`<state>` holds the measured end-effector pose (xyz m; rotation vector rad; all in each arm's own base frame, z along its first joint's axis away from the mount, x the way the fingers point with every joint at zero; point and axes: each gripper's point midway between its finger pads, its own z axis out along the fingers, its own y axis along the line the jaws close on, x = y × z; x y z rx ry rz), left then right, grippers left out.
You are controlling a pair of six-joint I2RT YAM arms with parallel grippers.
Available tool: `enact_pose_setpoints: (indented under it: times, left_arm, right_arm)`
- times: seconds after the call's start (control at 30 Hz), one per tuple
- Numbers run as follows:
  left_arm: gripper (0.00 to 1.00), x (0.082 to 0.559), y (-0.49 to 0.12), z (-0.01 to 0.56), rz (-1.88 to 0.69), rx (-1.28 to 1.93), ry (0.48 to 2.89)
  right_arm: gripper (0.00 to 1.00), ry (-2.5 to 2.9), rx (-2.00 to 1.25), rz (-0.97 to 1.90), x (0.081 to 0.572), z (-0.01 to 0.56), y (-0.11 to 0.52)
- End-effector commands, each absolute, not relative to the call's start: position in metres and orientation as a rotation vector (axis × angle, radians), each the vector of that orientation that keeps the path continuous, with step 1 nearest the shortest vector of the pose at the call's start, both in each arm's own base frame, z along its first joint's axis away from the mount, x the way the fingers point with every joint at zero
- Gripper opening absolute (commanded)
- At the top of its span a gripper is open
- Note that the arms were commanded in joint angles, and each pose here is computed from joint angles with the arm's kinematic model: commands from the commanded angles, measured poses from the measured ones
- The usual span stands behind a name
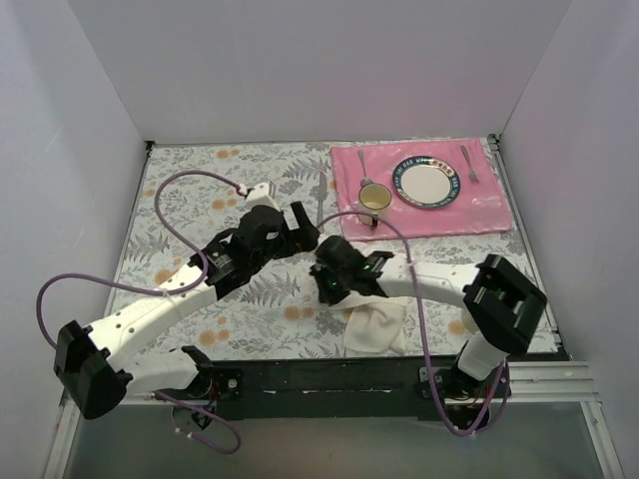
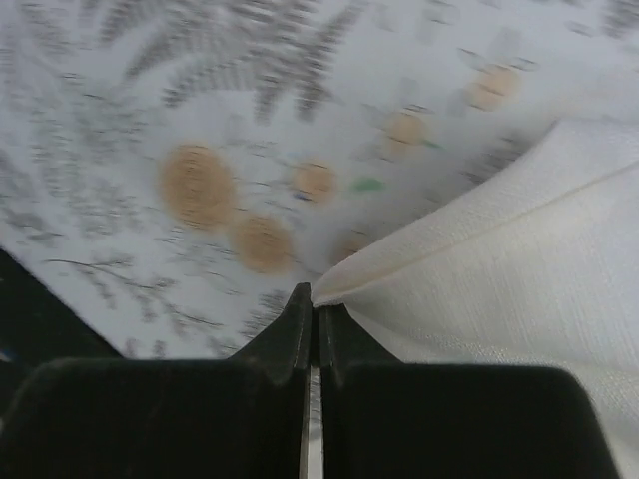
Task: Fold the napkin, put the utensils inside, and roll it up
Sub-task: Move the napkin to the centre of the board
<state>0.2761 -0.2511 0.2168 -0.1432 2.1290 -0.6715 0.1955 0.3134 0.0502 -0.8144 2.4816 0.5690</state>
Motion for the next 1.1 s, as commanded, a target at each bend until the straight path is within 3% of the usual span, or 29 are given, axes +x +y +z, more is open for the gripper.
enact_pose_setpoints:
  times: [0.0, 0.07, 0.1, 0.13, 0.2, 0.23, 0.33, 0.53, 0.67, 0.73, 0.9, 1.0, 1.07]
  left_arm:
    - [0.98, 0.283, -0.151, 0.257, -0.292, -0.504, 1.931]
    - [0.98, 0.28, -0.14, 0.271, -0.274, -0.526, 1.898]
    - [0.98, 0.277, -0.134, 0.271, -0.263, -0.556, 1.9]
    - [0.98, 0.274, -0.132, 0.275, -0.277, -0.566, 1.892]
    - [0.98, 0.272, -0.137, 0.271, -0.305, -0.562, 1.914]
    - [0.98, 0.271, -0.144, 0.265, -0.331, -0.546, 1.949]
    - [0.98, 0.269, -0.166, 0.241, -0.368, -0.457, 2.051]
    - [0.98, 0.247, -0.193, 0.164, -0.333, -0.379, 2.372]
    - [0.98, 0.229, -0.18, 0.143, -0.289, -0.42, 2.431]
    - [0.98, 0.221, -0.176, 0.144, -0.322, -0.427, 2.433]
    - [0.98, 0.197, -0.18, 0.13, -0.469, -0.429, 2.472]
    - [0.98, 0.189, -0.177, 0.117, -0.472, -0.456, 2.497]
    - [0.95, 0.188, -0.174, 0.11, -0.444, -0.475, 2.509]
  right_arm:
    - [0.01, 2.307, -1.08, 0.86, 0.13, 0.088, 0.415]
    - [0.01, 2.305, -1.08, 0.875, 0.128, 0.089, 0.419]
    - [0.16, 2.311, -1.056, 0.837, 0.133, 0.087, 0.414]
    - [0.4, 2.29, -1.021, 0.823, 0.141, 0.1, 0.406]
    - [0.65, 2.303, -0.949, 0.717, 0.152, 0.095, 0.377]
    - [0.75, 2.275, -0.858, 0.732, 0.162, 0.116, 0.364]
    - [0.84, 2.346, -0.692, 0.649, 0.172, 0.104, 0.312]
    - [0.88, 2.429, -0.42, 0.647, 0.203, 0.086, 0.229]
    - [0.86, 2.406, -0.403, 0.748, 0.209, 0.08, 0.223]
    - [0.74, 2.383, -0.403, 0.83, 0.214, 0.079, 0.229]
    - [0.63, 2.408, -0.462, 0.917, 0.213, 0.074, 0.244]
    - [0.48, 2.42, -0.488, 0.934, 0.213, 0.069, 0.248]
    - [0.47, 2.438, -0.479, 0.945, 0.209, 0.065, 0.248]
